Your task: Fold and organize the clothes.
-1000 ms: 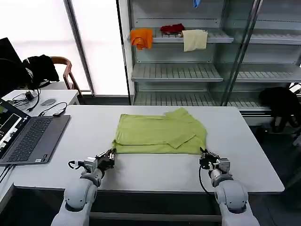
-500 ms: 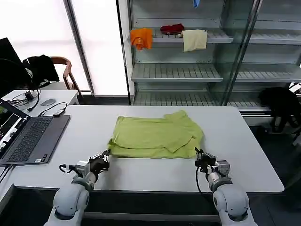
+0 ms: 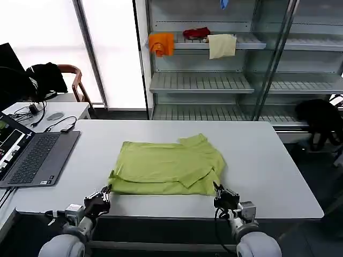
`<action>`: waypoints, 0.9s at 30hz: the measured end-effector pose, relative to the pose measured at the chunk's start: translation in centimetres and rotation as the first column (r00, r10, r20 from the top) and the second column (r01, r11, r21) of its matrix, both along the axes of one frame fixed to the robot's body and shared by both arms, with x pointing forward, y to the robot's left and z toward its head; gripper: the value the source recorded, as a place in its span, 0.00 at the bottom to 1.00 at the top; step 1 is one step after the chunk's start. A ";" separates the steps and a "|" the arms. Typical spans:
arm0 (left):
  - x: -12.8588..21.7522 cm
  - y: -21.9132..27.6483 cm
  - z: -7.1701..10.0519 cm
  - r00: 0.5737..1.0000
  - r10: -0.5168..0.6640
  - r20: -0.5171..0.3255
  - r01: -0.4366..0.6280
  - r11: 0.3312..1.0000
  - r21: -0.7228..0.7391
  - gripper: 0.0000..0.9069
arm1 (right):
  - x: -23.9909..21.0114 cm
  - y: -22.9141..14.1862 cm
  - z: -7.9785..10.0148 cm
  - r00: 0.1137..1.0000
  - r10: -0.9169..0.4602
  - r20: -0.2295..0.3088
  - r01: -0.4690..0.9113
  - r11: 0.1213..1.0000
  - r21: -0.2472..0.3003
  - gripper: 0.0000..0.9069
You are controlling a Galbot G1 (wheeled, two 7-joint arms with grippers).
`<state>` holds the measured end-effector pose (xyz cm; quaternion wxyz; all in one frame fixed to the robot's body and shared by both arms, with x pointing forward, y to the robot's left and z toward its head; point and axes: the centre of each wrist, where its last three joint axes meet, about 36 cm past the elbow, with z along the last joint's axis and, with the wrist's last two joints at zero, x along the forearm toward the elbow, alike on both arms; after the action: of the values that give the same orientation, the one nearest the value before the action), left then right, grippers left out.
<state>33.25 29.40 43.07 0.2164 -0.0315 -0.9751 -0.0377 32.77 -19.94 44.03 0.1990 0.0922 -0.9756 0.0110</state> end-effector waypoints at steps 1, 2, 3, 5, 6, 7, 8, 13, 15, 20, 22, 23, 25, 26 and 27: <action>-0.2 0.1 -0.1 1.000 0.007 -0.003 -0.007 1.000 0.004 0.23 | -0.2 0.1 0.0 1.000 -0.001 -0.004 0.001 1.000 -0.001 1.00; -0.5 0.2 -0.1 1.000 0.012 -0.007 -0.012 1.000 0.007 0.89 | -0.4 0.1 -0.1 1.000 -0.001 -0.007 0.001 1.000 -0.001 1.00; -0.7 0.3 -0.3 1.000 0.016 -0.012 -0.016 1.000 0.008 1.00 | -0.6 0.1 -0.1 1.000 -0.002 -0.009 0.002 1.000 -0.002 1.00; -1.1 0.3 -0.5 1.000 0.023 -0.018 -0.023 1.000 0.008 1.00 | -0.9 0.2 0.0 1.000 -0.008 -0.009 0.008 1.000 -0.004 1.00; -1.2 0.2 -0.6 1.000 0.026 -0.017 -0.026 1.000 0.009 1.00 | -1.0 0.2 0.1 1.000 -0.013 -0.007 0.013 1.000 -0.005 1.00; -1.3 0.2 -0.6 0.999 0.030 -0.015 -0.030 0.999 0.011 1.00 | -1.0 0.2 0.2 1.000 -0.019 -0.003 0.019 1.000 -0.009 1.00; -1.4 0.1 -0.7 0.999 0.033 -0.014 -0.032 0.999 0.012 1.00 | -1.1 0.2 0.3 1.000 -0.024 0.004 0.024 1.000 -0.014 1.00; -1.6 0.1 0.0 0.999 0.051 0.015 -0.052 0.998 0.024 1.00 | -1.1 -0.1 1.1 0.998 -0.047 0.035 0.047 0.998 -0.028 1.00; -1.6 0.1 0.5 0.998 0.056 0.031 -0.057 0.998 0.024 1.00 | -0.8 -0.1 1.5 0.998 -0.051 0.048 0.052 0.998 -0.032 1.00; -0.8 0.0 1.6 0.996 0.047 0.070 -0.047 0.999 0.005 0.94 | 1.2 0.0 2.4 0.995 -0.036 0.093 0.040 0.999 -0.037 1.00; 0.0 0.0 2.2 0.996 0.035 0.088 -0.035 0.999 -0.006 0.90 | 2.7 0.2 2.6 0.993 -0.030 0.112 0.034 0.999 -0.035 1.00; 0.6 0.0 2.4 0.995 0.030 0.096 -0.029 1.000 -0.012 0.91 | 3.6 0.4 2.6 0.993 -0.025 0.120 0.029 0.999 -0.032 1.00; 1.9 0.1 2.7 0.994 0.018 0.111 -0.016 1.000 -0.023 1.00 | 5.7 0.7 2.7 0.991 -0.017 0.133 0.021 0.999 -0.028 1.00; 2.7 0.1 2.8 0.993 0.009 0.118 -0.006 1.000 -0.029 1.00 | 6.9 0.8 2.6 0.990 -0.016 0.137 0.020 1.000 -0.024 1.00; 3.5 0.2 2.9 0.992 0.003 0.123 0.001 0.999 -0.034 1.00 | 8.0 1.1 2.6 0.990 -0.013 0.139 0.016 1.000 -0.018 1.00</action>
<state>36.78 29.62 45.96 0.1551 -0.0322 -0.9871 -0.0230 40.80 -18.85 46.60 0.1315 0.0824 -0.9876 0.0251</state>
